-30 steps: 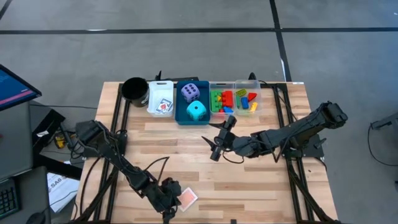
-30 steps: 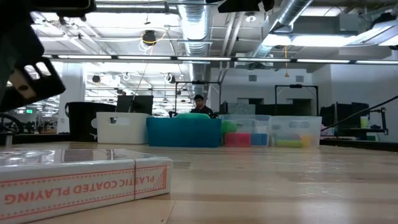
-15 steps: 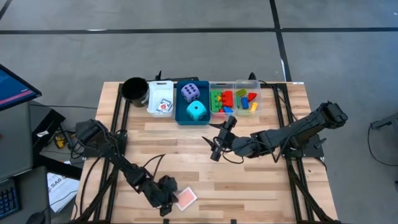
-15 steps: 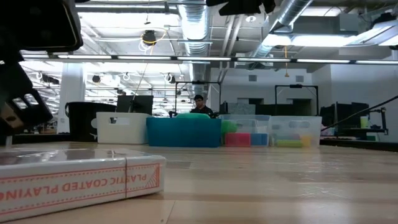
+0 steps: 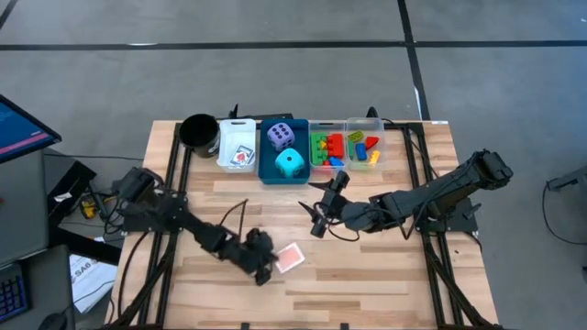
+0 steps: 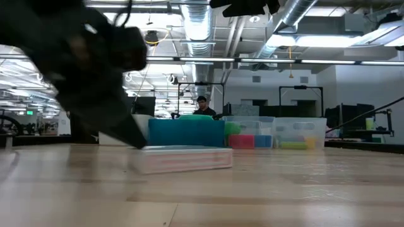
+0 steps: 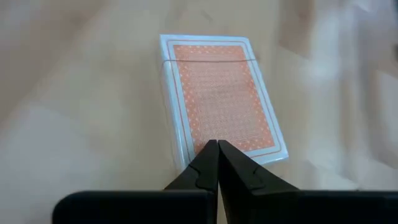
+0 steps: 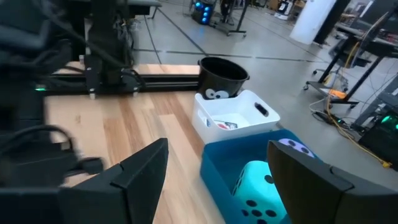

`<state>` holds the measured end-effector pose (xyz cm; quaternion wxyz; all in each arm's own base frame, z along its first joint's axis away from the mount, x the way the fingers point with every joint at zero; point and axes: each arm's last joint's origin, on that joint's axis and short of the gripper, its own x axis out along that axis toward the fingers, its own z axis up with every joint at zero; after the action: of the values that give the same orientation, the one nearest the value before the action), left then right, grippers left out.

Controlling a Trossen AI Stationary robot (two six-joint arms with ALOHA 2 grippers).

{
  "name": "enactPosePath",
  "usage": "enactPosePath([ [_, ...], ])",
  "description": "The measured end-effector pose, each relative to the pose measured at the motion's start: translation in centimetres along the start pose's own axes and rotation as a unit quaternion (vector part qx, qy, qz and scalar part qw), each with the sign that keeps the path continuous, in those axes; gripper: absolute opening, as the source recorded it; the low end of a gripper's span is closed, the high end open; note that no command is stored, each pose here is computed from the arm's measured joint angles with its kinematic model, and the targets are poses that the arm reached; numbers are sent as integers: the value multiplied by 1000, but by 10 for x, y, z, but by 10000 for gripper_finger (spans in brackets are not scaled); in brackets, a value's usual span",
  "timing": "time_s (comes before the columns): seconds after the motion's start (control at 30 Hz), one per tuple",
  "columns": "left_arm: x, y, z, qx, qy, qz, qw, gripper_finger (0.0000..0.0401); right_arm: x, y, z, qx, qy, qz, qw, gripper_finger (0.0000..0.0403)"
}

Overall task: Pick & Place Toys
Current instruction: Put the orange playing card into the white bin

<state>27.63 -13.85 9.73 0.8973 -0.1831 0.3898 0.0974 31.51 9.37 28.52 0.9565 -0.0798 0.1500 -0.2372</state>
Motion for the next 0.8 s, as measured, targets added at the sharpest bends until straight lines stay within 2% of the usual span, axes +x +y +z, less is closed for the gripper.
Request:
enactPosePath([
  [0.23, 15, 38, 32, 59, -13, 53, 997, 0, -3, 5, -6, -8, 26, 54, 998, 269],
  [0.33, 18, 48, 40, 108, -12, 67, 992, 0, -5, 7, -9, 4, 38, 70, 997, 269],
  [0.43, 19, 54, 44, 133, -11, 76, 988, 0, -8, 10, -13, 11, 55, 75, 996, 269],
  [0.6, 8, 62, 44, 158, 8, 90, 983, 0, -14, 13, -21, 15, 86, 77, 993, 269],
  [0.8, -21, 80, 25, 136, 26, 94, 986, 0, -16, 13, -26, 42, 108, 69, 991, 269],
])
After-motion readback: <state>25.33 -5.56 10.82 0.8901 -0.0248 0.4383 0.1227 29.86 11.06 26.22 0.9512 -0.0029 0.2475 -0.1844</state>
